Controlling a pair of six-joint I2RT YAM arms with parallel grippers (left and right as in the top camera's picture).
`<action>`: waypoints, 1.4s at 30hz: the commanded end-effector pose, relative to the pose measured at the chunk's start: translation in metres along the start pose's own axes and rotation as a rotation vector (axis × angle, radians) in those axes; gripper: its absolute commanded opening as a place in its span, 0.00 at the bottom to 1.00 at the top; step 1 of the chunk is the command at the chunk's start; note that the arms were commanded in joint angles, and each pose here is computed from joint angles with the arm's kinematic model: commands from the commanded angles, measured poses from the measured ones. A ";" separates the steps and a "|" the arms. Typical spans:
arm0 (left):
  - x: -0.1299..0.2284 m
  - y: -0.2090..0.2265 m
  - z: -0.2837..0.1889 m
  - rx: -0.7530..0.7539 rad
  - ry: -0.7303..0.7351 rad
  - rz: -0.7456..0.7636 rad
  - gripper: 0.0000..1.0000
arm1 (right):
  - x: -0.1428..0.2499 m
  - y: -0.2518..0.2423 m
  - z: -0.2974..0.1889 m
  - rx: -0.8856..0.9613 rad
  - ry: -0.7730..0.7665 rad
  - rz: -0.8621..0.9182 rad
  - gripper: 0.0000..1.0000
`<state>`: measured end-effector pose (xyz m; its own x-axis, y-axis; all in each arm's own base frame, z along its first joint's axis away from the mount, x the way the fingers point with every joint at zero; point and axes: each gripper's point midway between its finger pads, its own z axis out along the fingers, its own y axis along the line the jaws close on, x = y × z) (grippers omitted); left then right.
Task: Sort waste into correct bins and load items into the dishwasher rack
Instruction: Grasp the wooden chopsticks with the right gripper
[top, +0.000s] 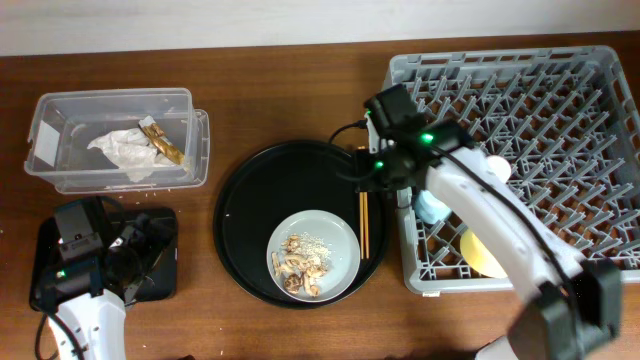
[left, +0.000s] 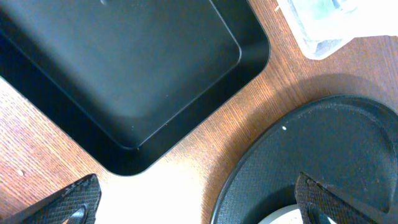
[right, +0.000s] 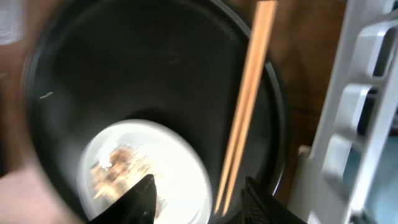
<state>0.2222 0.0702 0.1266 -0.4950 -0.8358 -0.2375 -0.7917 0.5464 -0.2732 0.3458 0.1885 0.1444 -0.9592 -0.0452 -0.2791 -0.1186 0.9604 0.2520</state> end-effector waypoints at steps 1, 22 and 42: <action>0.000 0.001 0.000 0.001 0.001 -0.016 0.99 | -0.005 -0.016 0.037 0.102 0.026 0.072 0.40; 0.000 0.001 0.000 0.001 0.001 -0.016 0.99 | -0.009 -0.014 0.110 0.325 -0.078 0.173 0.38; 0.000 0.001 0.000 0.001 0.001 -0.016 0.99 | -0.003 -0.033 0.127 0.385 -0.044 0.182 0.42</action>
<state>0.2223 0.0702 0.1266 -0.4946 -0.8360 -0.2377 -0.7918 0.5462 -0.2735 0.3817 0.1970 0.0240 -0.9465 0.1264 -0.2968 0.1444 0.9887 -0.0394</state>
